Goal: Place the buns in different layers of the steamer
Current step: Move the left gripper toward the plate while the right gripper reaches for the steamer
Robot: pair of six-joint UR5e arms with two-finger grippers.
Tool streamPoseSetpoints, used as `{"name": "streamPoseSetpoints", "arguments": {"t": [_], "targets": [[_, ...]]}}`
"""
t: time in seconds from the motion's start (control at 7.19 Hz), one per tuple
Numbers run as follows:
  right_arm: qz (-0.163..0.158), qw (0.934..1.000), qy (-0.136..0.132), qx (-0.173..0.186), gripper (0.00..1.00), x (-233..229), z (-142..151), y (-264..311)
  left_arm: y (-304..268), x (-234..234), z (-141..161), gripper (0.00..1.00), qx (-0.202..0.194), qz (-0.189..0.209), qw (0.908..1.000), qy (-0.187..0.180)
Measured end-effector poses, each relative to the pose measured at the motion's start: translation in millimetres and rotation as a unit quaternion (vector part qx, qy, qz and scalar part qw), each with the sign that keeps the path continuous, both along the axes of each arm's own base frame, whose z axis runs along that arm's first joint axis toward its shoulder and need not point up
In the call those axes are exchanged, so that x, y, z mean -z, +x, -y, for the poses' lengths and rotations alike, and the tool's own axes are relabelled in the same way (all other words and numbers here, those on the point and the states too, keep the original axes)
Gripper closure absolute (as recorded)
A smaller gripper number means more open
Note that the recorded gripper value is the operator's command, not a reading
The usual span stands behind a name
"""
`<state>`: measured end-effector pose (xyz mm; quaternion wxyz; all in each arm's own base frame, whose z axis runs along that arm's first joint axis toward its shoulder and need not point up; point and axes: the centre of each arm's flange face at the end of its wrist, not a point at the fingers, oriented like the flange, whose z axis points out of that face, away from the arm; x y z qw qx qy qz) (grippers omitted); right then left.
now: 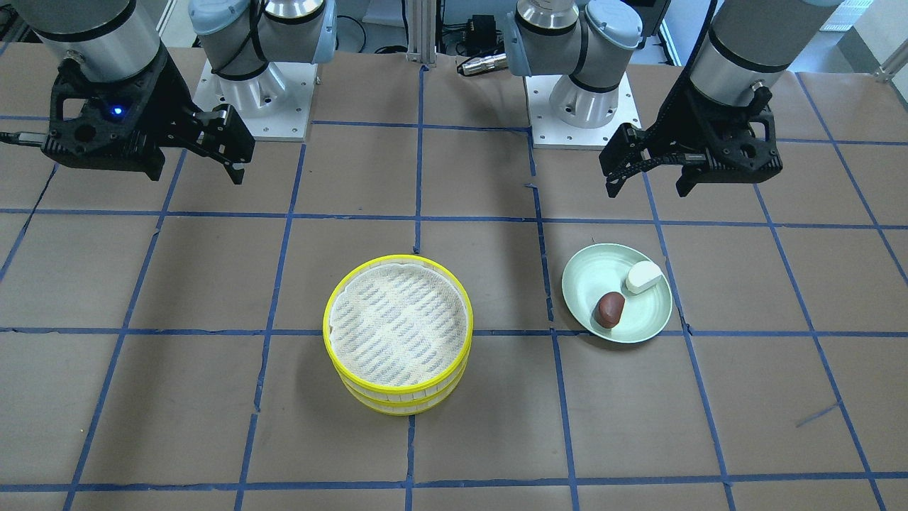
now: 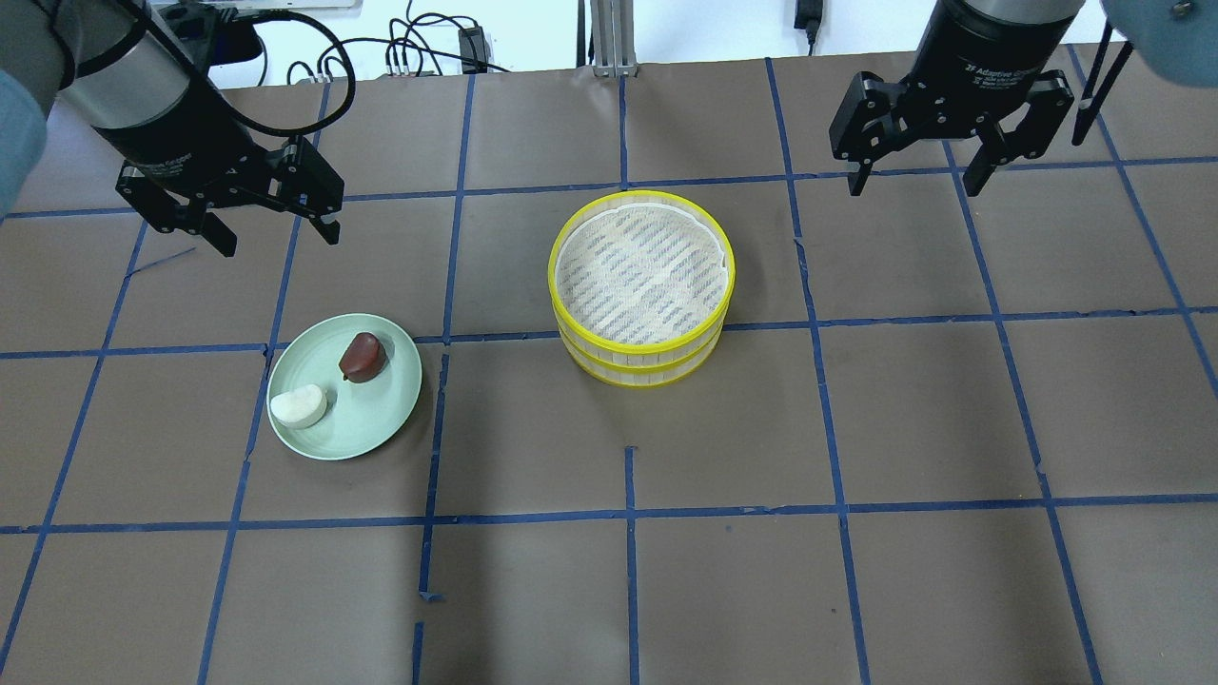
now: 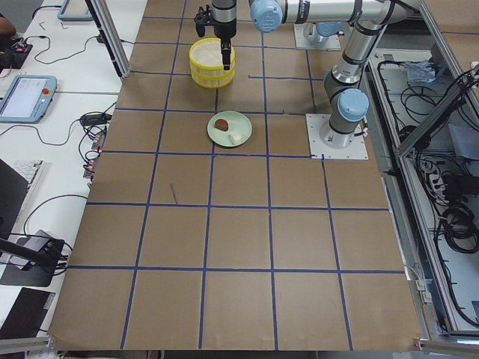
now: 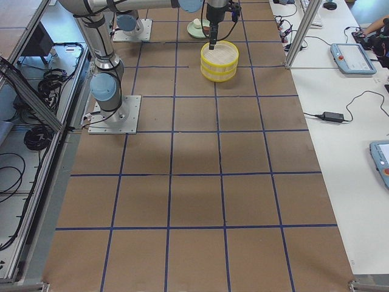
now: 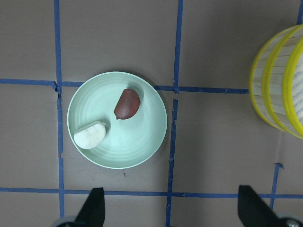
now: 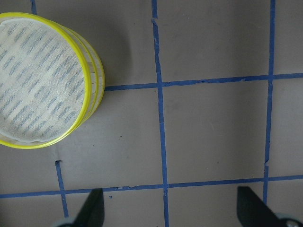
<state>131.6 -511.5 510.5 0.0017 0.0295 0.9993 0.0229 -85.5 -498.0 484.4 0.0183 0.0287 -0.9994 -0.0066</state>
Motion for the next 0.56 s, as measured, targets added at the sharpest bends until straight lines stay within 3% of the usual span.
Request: {"name": "streamPoseSetpoints", "arguments": {"t": [0.56], "targets": [[0.002, 0.9999, -0.007, 0.008, 0.00, 6.4, 10.1, -0.4, -0.3, 6.2, -2.5, 0.00, 0.012, -0.002, 0.9999, 0.006]]}}
